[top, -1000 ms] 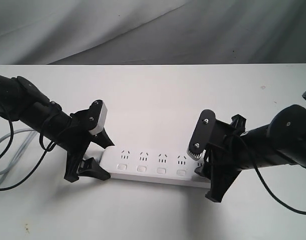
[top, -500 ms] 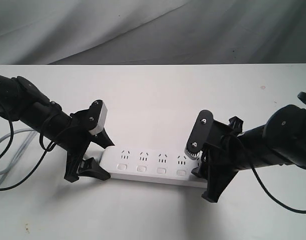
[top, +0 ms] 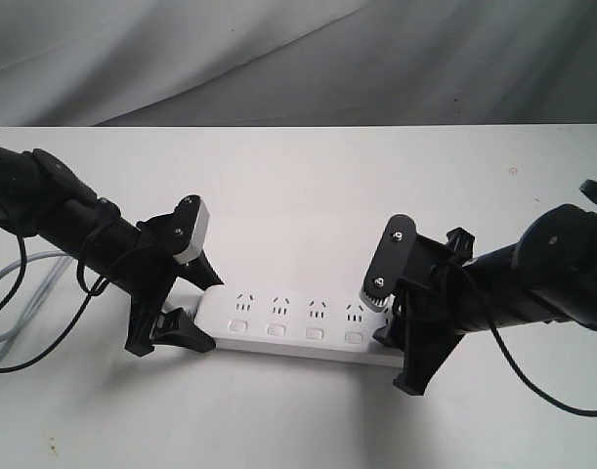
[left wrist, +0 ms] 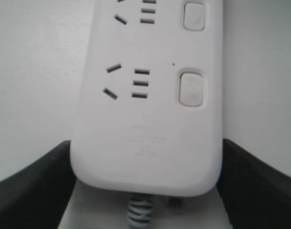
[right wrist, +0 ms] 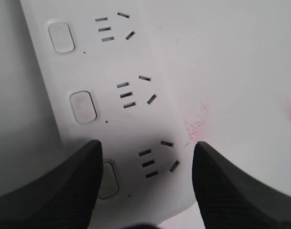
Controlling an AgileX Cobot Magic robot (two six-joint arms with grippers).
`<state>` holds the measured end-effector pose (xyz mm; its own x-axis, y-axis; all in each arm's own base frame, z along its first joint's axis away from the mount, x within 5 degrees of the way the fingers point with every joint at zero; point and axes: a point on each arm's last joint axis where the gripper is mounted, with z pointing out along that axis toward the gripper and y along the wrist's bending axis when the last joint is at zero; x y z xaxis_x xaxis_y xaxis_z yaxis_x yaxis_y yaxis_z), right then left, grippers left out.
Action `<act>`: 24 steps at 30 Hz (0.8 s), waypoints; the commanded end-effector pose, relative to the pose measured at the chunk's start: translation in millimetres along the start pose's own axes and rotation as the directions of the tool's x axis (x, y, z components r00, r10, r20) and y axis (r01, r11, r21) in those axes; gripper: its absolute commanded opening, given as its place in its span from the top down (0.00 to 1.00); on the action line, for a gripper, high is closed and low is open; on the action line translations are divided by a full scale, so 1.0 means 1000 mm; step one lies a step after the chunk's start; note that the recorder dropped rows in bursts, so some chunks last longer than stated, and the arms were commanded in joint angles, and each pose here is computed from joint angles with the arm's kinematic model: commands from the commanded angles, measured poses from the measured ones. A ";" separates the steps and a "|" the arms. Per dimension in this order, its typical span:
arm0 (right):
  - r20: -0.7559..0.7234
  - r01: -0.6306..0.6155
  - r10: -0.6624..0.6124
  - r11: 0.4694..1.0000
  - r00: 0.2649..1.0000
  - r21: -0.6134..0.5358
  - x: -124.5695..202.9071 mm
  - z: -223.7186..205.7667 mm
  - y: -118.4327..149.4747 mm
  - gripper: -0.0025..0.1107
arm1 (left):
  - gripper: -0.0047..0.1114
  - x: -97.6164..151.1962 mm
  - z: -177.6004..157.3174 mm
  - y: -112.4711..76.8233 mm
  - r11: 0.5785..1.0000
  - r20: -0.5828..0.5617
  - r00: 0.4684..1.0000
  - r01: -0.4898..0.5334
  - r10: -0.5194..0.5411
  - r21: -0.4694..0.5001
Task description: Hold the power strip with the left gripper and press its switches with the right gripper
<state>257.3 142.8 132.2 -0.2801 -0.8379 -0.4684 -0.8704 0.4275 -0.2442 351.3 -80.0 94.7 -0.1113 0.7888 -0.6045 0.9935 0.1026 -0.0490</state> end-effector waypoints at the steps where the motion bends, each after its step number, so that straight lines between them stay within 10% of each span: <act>1: -0.025 0.027 -0.027 0.999 0.999 -0.017 0.006 0.004 0.002 0.51 | 0.38 0.001 0.000 0.000 1.000 -0.021 1.000 -0.023 0.023 0.001; 24: -0.072 0.027 -0.032 0.997 0.997 -0.077 0.016 0.018 0.009 0.51 | 0.38 0.001 0.000 0.000 1.000 -0.021 1.000 -0.022 0.022 0.001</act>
<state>260.4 143.4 124.9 -0.2892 -0.8429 -0.4538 -0.8708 0.4285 -0.2410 351.3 -80.0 94.7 -0.1113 0.7888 -0.6045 0.9935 0.1026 -0.0490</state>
